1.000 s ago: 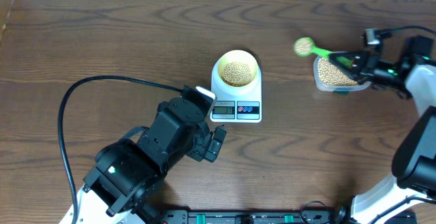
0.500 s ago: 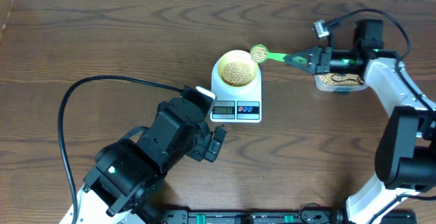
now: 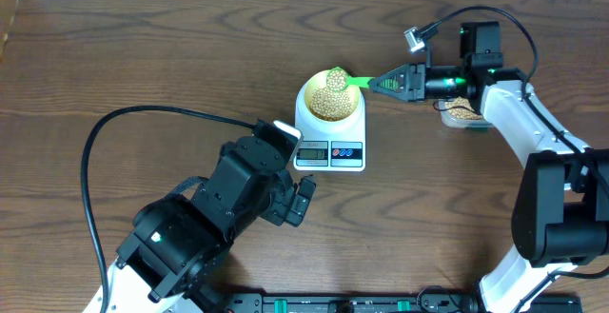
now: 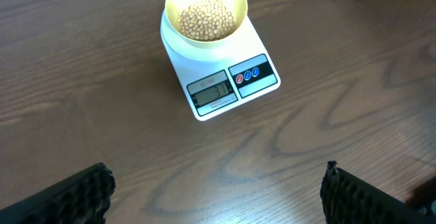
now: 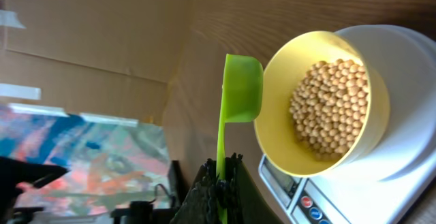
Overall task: Scoop item into bowl and weigh 50g on scale
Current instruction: 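Move the filled scoop with the right gripper over the yellow bowl, then tip the scoop with the right gripper to pour soybeans into the bowl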
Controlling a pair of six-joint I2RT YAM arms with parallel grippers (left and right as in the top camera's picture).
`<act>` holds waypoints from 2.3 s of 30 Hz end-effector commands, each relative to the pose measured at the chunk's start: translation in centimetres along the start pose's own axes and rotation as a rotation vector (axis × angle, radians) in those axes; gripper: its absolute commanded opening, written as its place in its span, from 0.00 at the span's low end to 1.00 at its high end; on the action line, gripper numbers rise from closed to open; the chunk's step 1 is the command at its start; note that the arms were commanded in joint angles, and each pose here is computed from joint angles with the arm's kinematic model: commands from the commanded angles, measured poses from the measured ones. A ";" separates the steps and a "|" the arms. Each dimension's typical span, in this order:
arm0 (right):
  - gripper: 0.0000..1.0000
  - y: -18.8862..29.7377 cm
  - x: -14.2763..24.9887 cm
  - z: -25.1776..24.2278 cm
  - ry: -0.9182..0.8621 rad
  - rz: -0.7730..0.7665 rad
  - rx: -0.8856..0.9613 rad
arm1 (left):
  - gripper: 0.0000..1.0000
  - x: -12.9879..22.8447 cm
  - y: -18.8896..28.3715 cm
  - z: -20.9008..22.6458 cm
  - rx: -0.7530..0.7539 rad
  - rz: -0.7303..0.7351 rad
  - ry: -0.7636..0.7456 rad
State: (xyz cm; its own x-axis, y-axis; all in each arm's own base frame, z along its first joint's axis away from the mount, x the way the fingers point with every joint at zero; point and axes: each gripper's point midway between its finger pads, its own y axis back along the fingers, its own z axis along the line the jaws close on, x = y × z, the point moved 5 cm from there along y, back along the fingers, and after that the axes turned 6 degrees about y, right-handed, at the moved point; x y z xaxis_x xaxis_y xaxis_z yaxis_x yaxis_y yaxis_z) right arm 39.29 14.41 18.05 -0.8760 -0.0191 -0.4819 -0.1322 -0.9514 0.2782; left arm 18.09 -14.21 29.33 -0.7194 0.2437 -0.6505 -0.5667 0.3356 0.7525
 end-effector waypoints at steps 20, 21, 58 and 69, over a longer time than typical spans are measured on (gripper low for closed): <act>0.02 -1.8 -0.9 0.4 0.116 -0.012 0.242 | 0.99 -0.4 0.5 -0.2 0.012 -0.015 0.007; 0.02 -1.8 -0.9 0.6 0.118 -0.011 0.252 | 0.99 -0.4 0.5 -0.2 0.012 -0.015 0.007; 0.01 -2.5 1.4 7.0 0.587 0.173 0.563 | 0.99 -0.4 0.5 -0.2 0.012 -0.015 0.007; 0.01 -2.1 0.4 7.9 0.764 0.215 0.733 | 0.99 -0.4 0.5 -0.2 0.012 -0.015 0.007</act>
State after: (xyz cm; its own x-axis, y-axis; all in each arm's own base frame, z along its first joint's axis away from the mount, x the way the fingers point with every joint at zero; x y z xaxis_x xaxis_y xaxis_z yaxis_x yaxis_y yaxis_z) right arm 35.00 19.24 21.39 -0.5034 -0.5526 -0.6642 -0.3864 -0.5436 0.7451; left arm 18.08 -14.21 29.33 -0.7194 0.2438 -0.6504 -0.5665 0.3359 0.7525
